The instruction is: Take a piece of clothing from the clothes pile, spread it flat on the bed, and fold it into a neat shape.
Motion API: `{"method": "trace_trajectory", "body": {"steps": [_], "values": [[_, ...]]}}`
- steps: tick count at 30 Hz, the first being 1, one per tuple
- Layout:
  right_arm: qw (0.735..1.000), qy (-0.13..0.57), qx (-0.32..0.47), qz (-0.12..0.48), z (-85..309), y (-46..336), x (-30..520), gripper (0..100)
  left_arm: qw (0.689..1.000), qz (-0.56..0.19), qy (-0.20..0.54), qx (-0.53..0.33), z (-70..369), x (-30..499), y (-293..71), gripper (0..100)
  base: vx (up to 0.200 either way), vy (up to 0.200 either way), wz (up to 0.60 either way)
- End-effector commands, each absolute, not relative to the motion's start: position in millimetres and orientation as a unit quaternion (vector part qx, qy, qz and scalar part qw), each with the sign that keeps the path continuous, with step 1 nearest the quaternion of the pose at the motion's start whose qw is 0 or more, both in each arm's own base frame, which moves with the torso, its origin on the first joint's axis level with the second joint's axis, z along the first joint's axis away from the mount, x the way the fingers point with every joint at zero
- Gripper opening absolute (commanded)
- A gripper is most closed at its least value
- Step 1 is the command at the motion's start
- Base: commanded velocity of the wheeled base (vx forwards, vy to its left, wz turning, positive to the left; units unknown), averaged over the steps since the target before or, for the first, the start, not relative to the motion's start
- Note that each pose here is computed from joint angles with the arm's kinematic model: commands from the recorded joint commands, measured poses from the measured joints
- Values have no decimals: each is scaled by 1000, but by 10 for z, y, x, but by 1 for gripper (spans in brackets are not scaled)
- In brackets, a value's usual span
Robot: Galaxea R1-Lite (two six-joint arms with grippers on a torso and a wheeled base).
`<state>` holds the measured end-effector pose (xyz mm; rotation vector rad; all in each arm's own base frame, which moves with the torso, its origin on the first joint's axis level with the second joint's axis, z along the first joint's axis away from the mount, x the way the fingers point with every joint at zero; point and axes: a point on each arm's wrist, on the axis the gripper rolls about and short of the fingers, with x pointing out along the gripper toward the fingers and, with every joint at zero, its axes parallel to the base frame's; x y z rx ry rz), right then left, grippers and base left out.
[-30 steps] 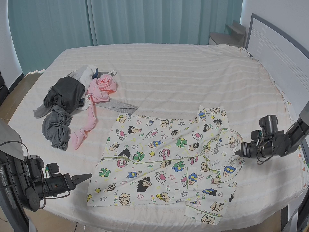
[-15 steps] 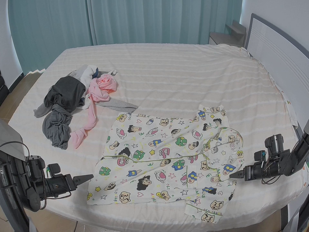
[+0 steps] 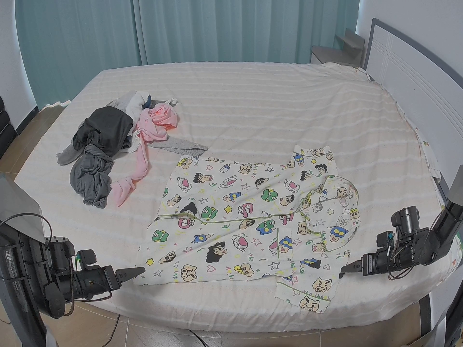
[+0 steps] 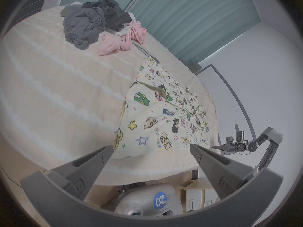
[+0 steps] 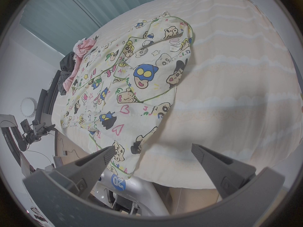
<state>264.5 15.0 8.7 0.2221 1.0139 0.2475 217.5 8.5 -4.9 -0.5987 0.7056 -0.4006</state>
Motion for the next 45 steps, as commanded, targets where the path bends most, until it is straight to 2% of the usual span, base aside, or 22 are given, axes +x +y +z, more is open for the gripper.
{"method": "trace_trajectory", "body": {"steps": [1,8,13,19,28,40,41,45], "values": [[858,487,108,118,6,171,2758,100,871,-187,355,-283,-126,2162,30,100,0,0,0],[846,508,103,129,-175,253,2835,100,872,-182,361,-278,-151,2163,-2,100,0,0,0],[837,513,101,159,-198,373,2821,100,870,-181,363,-279,-167,2165,-2,100,0,0,0],[841,502,91,180,-270,523,2882,100,870,-181,363,-279,-167,2165,-2,100,0,0,0],[828,516,118,185,-270,770,2812,100,872,-181,361,-278,-167,2177,-1,100,0,0,0],[830,508,141,183,-275,900,2850,100,872,-180,360,-278,-163,2177,2,100,0,0,0],[831,508,141,179,-283,899,2854,0,872,-179,361,-278,-167,2177,3,100,0,0,0],[834,510,132,163,-287,874,2828,0,872,-179,361,-278,-167,2177,3,100,0,0,0]]}}
